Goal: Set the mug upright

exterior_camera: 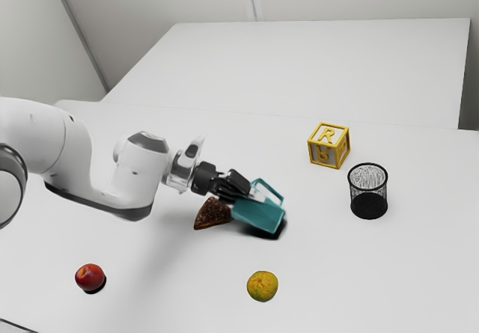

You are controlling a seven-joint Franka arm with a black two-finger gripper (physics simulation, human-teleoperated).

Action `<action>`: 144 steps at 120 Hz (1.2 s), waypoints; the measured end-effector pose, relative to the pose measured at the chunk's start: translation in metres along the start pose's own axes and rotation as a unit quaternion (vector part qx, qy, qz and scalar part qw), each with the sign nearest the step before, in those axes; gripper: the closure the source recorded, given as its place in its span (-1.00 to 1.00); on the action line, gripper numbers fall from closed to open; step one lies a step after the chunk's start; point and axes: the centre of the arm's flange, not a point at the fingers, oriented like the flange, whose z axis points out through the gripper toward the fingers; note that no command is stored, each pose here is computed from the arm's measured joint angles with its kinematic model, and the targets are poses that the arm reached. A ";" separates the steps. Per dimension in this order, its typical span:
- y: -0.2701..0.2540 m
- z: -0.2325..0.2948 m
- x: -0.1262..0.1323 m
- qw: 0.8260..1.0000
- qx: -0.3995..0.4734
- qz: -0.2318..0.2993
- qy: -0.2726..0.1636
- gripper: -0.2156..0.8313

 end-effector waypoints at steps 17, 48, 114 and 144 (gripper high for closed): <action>0.006 -0.002 0.002 1.000 -0.007 0.005 0.005 0.80; 0.074 -0.041 0.070 0.978 0.110 0.175 -0.031 0.84; 0.047 -0.130 0.040 0.841 0.482 0.121 -0.215 0.86; 0.022 -0.140 0.023 0.847 0.506 0.047 -0.155 0.90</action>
